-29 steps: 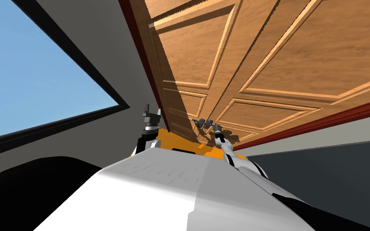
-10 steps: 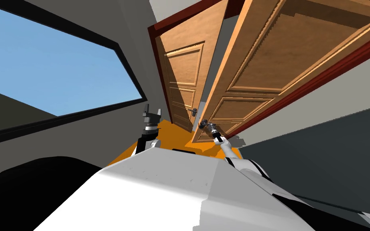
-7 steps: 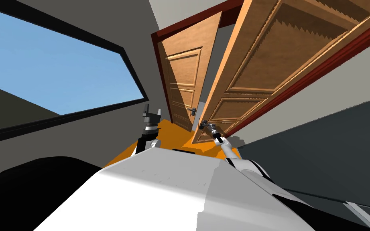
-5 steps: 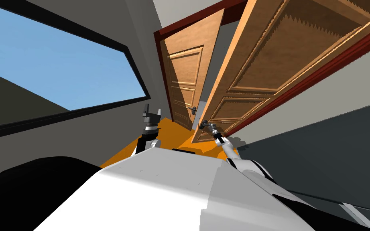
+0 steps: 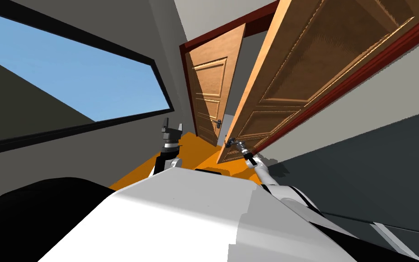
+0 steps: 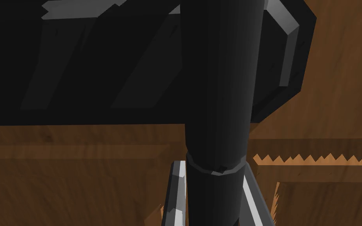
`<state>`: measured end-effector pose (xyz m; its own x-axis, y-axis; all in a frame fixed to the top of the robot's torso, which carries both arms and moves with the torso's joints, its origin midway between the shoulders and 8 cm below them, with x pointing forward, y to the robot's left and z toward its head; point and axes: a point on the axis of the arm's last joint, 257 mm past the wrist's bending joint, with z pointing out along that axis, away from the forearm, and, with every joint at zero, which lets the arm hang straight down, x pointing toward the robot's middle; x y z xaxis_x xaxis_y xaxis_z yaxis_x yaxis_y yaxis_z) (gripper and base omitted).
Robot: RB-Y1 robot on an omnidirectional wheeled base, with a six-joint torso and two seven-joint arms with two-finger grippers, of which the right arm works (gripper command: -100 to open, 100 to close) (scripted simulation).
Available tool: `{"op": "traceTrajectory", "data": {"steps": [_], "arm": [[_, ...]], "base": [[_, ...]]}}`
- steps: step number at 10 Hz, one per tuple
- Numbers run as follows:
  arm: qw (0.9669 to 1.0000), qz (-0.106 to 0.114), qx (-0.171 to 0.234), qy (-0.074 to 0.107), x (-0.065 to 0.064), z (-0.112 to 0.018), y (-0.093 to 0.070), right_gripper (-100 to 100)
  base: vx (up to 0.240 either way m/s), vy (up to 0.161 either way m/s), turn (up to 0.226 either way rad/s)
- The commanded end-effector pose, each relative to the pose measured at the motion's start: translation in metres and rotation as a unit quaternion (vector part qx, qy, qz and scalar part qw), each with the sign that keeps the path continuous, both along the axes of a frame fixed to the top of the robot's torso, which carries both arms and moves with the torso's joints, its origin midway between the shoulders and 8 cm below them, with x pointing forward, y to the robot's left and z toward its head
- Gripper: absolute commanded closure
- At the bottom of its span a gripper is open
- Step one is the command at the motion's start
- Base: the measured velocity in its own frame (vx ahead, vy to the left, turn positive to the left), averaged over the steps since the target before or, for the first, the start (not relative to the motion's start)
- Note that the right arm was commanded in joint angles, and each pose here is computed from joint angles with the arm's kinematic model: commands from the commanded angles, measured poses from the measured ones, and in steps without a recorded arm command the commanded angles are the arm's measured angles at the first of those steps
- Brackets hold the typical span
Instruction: Pull the door open
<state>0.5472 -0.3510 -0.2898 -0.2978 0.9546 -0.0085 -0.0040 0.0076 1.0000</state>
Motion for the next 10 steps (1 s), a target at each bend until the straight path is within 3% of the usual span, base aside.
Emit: {"op": "traceTrajectory", "data": {"steps": [1, 2, 3, 10], "arm": [[0.9998, 0.019, 0.003, 0.002, -0.008, -0.003, 0.008, 100], [1.0, 0.008, 0.0, 0.0, -0.004, 0.001, 0.0, 100], [0.9998, 0.019, 0.0, 0.002, -0.012, -0.002, -0.001, 100], [0.9985, 0.055, 0.002, 0.001, -0.035, -0.002, -0.005, 100]], "base": [[-0.185, -0.116, 0.091], [-0.075, -0.055, 0.004], [-0.124, -0.08, 0.107], [-0.129, -0.113, 0.097]]}}
